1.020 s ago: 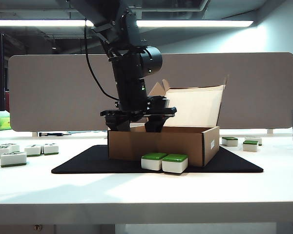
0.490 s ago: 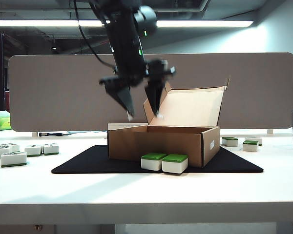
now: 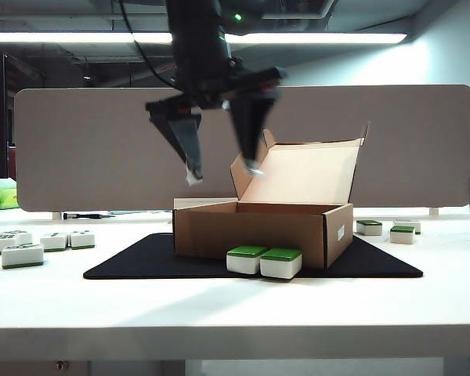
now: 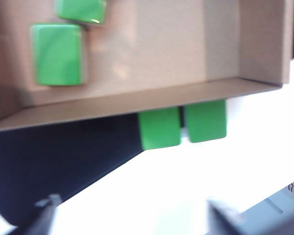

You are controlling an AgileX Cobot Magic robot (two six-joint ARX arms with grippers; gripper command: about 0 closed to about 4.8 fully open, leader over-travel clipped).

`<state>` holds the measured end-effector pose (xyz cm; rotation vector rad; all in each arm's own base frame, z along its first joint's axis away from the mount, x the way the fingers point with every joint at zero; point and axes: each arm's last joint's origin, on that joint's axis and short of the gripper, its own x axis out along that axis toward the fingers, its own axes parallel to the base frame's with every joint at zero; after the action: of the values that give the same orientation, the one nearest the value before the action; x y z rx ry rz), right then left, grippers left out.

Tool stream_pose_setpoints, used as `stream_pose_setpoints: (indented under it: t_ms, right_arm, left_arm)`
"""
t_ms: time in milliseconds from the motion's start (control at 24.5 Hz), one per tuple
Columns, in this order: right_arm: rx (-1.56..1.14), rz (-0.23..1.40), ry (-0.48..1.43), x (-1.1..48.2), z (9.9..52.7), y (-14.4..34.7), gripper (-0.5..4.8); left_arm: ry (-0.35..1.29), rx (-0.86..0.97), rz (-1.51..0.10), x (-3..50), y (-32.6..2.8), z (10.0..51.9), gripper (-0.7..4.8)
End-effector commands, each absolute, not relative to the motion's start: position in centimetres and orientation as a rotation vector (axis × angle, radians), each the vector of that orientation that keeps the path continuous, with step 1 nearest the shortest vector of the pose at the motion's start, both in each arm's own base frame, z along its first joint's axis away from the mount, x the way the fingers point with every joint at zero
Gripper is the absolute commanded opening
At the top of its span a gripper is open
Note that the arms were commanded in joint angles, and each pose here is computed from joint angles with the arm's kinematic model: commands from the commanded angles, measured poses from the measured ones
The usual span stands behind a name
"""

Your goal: Pick up four mahjong tiles and put them into the paper box.

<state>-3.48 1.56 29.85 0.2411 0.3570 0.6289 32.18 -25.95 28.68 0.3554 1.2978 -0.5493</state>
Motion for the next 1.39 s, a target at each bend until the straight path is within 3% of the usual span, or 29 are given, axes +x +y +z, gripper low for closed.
stream_pose_setpoints:
  t_ms: [41, 612, 816, 1142, 1387]
  right_arm:
    - [0.231, 0.631, 0.332, -3.7, 29.9, 1.5, -0.01]
    - [0.23, 0.631, 0.331, -3.7, 30.0, 1.5, -0.01]
    - [0.23, 0.631, 0.331, -3.7, 30.0, 1.5, -0.01]
    - [0.23, 0.631, 0.331, -3.7, 29.9, 1.5, -0.01]
    - [0.23, 0.63, 0.331, -3.7, 29.9, 1.5, -0.01]
  left_arm:
    - [1.31, 0.366, -0.575, 32.0, -27.5, 27.3, 4.77]
    - [1.405, 0.415, -0.579, 33.0, -30.4, 20.9, 4.77]
    - [1.417, 0.286, -0.675, 33.0, -31.1, 21.1, 4.76]
    - [1.376, 0.35, -0.584, 33.3, -30.8, 21.0, 4.75]
    - [1.378, 0.349, -0.609, 32.9, -31.3, 21.0, 4.76]
